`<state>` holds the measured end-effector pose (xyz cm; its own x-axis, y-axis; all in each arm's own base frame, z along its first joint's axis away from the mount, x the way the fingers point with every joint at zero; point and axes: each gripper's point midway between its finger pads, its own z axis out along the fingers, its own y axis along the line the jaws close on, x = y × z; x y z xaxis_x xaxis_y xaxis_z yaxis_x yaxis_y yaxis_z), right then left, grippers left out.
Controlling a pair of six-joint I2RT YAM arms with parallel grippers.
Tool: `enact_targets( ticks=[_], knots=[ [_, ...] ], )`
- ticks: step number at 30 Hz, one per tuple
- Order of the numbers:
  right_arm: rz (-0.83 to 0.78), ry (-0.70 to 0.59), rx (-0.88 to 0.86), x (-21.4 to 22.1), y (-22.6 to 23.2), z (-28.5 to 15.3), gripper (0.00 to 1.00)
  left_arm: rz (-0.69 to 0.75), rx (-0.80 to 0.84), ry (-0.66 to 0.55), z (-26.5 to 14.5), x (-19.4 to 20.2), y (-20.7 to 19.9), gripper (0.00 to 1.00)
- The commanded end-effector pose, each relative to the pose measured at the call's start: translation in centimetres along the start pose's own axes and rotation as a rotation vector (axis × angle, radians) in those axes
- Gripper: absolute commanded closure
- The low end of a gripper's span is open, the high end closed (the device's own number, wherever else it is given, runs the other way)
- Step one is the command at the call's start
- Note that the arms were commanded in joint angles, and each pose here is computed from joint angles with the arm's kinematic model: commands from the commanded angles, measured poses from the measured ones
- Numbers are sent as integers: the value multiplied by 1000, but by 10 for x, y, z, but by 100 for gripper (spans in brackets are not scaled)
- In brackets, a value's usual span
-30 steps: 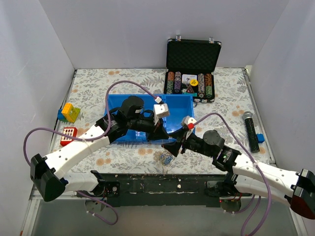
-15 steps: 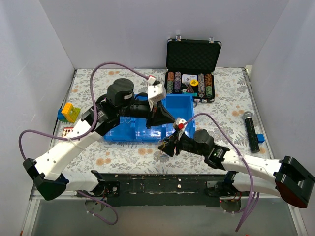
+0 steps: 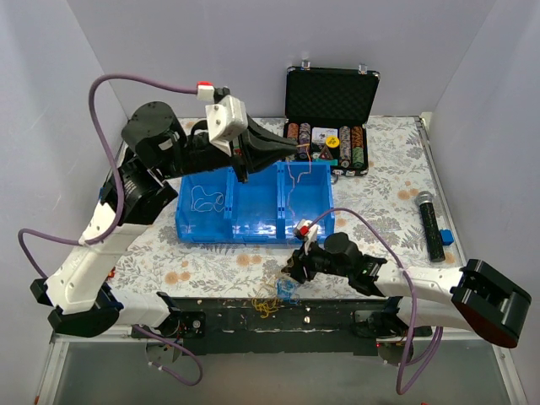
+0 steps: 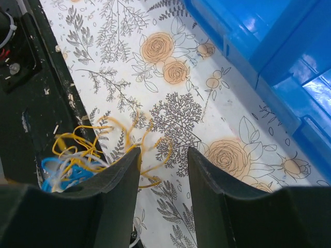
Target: Untangle the cables
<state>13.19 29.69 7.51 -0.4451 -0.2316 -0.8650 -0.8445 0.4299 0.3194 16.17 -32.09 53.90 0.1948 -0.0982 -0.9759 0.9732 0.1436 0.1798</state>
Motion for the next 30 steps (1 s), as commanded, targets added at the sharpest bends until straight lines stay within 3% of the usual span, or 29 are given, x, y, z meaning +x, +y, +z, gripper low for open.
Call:
enact_targets(
  ticks=[1, 12, 21, 30],
  knots=[
    [-14, 17, 25, 7, -5, 1, 51, 127, -94, -100, -6, -44, 16, 100],
    [-27, 17, 98, 1, -16, -3, 51, 218, -192, -218, -18, -88, 29, 100],
    [-111, -206, 192, -91, -12, -39, 34, 158, -143, -112, -22, -33, 14, 100],
    [-154, -295, 129, -133, 11, -57, 26, 147, -117, -70, -22, -14, 9, 100]
  ],
)
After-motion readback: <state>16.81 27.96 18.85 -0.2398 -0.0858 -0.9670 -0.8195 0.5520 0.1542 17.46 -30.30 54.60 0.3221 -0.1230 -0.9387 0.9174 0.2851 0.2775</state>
